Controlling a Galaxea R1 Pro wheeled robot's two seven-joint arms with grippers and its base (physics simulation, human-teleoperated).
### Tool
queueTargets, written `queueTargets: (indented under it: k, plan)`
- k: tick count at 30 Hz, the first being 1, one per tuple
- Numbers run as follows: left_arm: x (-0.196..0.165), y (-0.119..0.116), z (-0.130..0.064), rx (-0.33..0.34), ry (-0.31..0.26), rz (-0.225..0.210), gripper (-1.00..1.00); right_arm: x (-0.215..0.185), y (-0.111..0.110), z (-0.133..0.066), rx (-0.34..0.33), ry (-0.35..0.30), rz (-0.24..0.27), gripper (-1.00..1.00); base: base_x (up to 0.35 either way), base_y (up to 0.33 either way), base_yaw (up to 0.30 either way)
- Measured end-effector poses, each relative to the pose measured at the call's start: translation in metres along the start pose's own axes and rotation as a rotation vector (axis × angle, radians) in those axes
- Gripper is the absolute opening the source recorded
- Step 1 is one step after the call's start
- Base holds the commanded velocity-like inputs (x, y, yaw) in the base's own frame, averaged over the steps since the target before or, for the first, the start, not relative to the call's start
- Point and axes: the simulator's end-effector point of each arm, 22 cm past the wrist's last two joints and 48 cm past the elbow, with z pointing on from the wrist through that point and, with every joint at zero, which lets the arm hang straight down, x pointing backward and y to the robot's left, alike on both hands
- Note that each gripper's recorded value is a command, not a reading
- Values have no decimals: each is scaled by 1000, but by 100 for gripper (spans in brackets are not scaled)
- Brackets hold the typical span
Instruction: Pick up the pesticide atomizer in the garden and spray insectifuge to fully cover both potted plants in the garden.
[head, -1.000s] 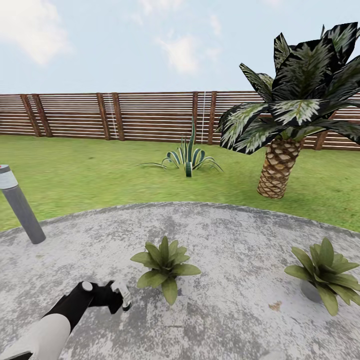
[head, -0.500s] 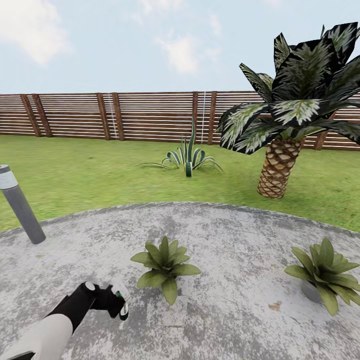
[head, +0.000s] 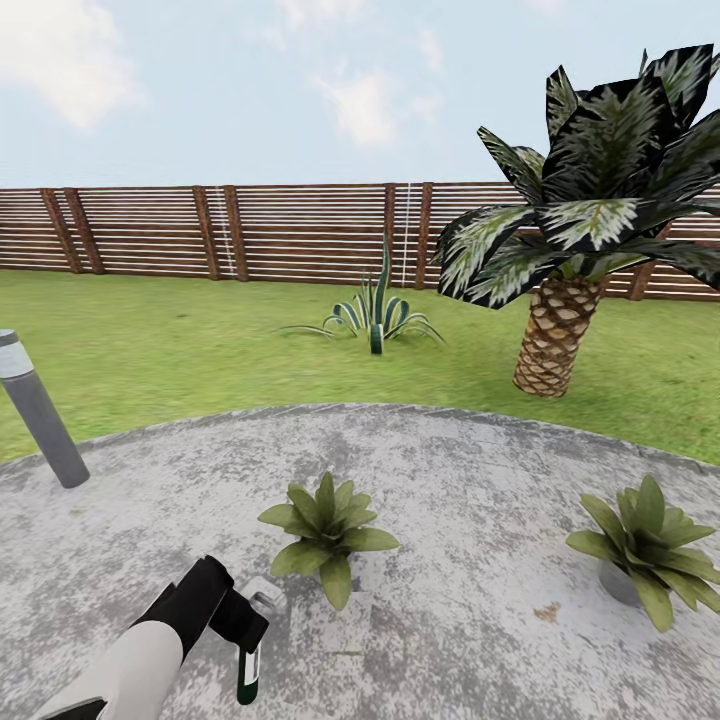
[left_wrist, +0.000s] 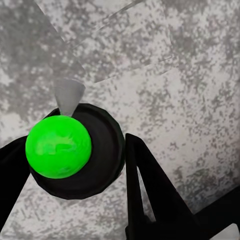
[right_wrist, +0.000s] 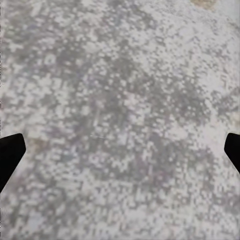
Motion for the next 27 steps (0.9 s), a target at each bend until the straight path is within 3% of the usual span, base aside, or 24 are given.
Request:
queueTargets:
  k: [20, 27]
  plan:
    - [0, 6, -3, -11, 0, 2, -100, 2, -3, 0, -1, 2, -11, 100, 0, 0, 0]
    - [-24, 22, -21, -61, -63, 8, -100, 1, -2, 0, -1, 0, -8, 100, 0, 0, 0]
